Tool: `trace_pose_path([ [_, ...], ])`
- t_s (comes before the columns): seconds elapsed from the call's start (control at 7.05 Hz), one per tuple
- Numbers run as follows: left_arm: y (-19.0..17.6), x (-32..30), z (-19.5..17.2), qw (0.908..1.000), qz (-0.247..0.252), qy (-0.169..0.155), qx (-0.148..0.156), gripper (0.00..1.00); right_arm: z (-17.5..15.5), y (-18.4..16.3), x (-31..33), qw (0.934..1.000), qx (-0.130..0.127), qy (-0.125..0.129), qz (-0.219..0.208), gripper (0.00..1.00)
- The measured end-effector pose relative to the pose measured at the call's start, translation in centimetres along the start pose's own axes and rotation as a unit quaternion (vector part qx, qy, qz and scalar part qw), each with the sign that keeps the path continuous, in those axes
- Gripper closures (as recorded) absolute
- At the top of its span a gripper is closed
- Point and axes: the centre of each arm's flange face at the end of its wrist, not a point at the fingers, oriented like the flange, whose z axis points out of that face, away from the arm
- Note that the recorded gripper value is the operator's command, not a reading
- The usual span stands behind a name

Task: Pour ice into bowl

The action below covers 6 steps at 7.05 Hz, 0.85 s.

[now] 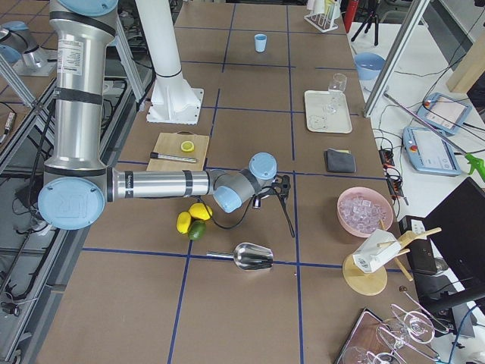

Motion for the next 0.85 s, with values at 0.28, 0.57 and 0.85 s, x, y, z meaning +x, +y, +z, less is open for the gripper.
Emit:
trace_pose_path([
  [0.28,0.0,0.0,0.0,1.0000,0.000,0.000,0.000,0.00,2.1,0.5,-0.5,0.9998,-0.015,0.010,-0.008,1.00],
  [0.57,0.0,-0.1,0.1,1.0000,0.001,-0.001,-0.001,0.00,4.0,1.2,-1.1,0.9992,-0.027,0.021,-0.019,0.50],
  [0.85,0.1,-0.1,0.2,1.0000,0.001,-0.001,-0.002,0.00,4.7,1.4,-1.7,0.9989,-0.028,0.025,-0.028,0.00],
])
